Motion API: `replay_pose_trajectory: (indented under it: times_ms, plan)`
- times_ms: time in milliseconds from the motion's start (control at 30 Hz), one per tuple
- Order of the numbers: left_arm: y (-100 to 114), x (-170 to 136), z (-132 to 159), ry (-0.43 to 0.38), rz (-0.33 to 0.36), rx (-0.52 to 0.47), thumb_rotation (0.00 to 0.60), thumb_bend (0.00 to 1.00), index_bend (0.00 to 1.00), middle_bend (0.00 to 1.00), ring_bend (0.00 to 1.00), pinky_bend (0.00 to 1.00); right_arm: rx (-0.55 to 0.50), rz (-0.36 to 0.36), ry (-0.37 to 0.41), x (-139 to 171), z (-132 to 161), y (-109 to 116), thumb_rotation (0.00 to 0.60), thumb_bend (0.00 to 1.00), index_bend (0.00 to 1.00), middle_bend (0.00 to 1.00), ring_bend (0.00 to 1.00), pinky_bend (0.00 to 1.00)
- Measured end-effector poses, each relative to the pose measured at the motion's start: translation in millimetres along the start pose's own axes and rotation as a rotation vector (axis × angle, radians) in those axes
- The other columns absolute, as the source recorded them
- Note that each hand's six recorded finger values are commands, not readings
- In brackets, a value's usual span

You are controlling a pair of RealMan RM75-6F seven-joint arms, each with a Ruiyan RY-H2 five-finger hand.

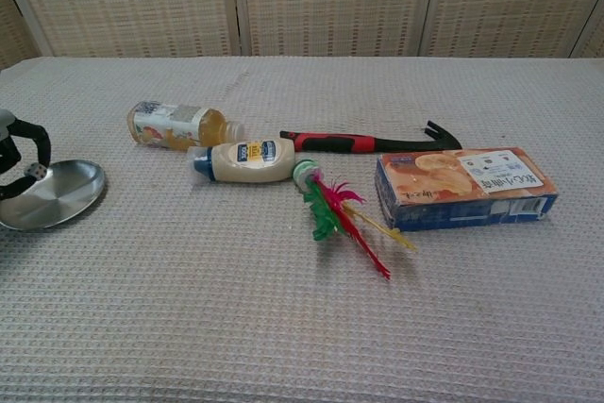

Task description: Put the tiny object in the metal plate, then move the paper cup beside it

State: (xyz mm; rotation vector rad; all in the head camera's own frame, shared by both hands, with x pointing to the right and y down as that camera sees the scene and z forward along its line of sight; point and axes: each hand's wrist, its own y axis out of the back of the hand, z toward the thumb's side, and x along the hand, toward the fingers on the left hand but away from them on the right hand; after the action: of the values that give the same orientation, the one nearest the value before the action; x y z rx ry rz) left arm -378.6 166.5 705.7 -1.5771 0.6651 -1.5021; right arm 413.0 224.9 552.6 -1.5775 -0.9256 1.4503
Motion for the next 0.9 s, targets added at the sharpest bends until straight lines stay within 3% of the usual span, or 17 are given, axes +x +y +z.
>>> replay_pose_trajectory:
  times_ms: [100, 200, 433, 600, 667, 733, 767, 833, 900]
  plan:
    - [-6, 12, 5, -0.002, -0.02, 0.028, 0.6, 0.39, 0.55, 0.89, 0.81, 0.89, 0.001, -0.002, -0.008, 0, -2, 1, 0.6, 0.22, 0.0, 0.0, 0.0, 0.0]
    - [-13, 18, 3, 0.008, -0.042, 0.04, 0.6, 0.4, 0.48, 0.89, 0.81, 0.89, 0.003, -0.004, -0.02, 0, -5, 1, 0.6, 0.22, 0.0, 0.0, 0.0, 0.0]
    - [-21, 19, 1, 0.01, -0.081, 0.025, 0.6, 0.4, 0.03, 0.88, 0.81, 0.89, 0.01, 0.0, -0.033, -1, -8, 0, 0.6, 0.22, 0.0, 0.0, 0.0, 0.0]
    - [-10, 12, 5, -0.009, -0.053, 0.003, 0.6, 0.4, 0.0, 0.85, 0.79, 0.88, 0.01, 0.002, -0.027, -1, -6, 0, 0.6, 0.22, 0.0, 0.0, 0.0, 0.0]
    - [-6, 7, 6, -0.012, -0.042, -0.009, 0.6, 0.4, 0.0, 0.78, 0.74, 0.86, 0.009, -0.003, -0.024, 0, -5, 1, 0.6, 0.22, 0.0, 0.0, 0.0, 0.0]
    - [1, -2, 6, -0.014, -0.022, -0.033, 0.6, 0.4, 0.0, 0.56, 0.53, 0.72, 0.008, -0.009, -0.02, 2, -4, 2, 0.6, 0.22, 0.0, 0.0, 0.0, 0.0]
    - [4, -7, 5, -0.014, -0.012, -0.046, 0.6, 0.4, 0.0, 0.41, 0.37, 0.59, 0.007, -0.011, -0.019, 2, -4, 3, 0.6, 0.22, 0.0, 0.0, 0.0, 0.0]
    - [11, -23, -1, -0.011, 0.013, -0.083, 0.6, 0.39, 0.0, 0.21, 0.15, 0.37, 0.004, -0.016, -0.015, 3, -4, 4, 0.6, 0.22, 0.0, 0.0, 0.0, 0.0]
    - [18, -42, -10, 0.001, 0.043, -0.121, 0.6, 0.39, 0.0, 0.13, 0.05, 0.24, 0.0, -0.02, -0.01, 4, -3, 5, 0.6, 0.22, 0.0, 0.0, 0.0, 0.0]
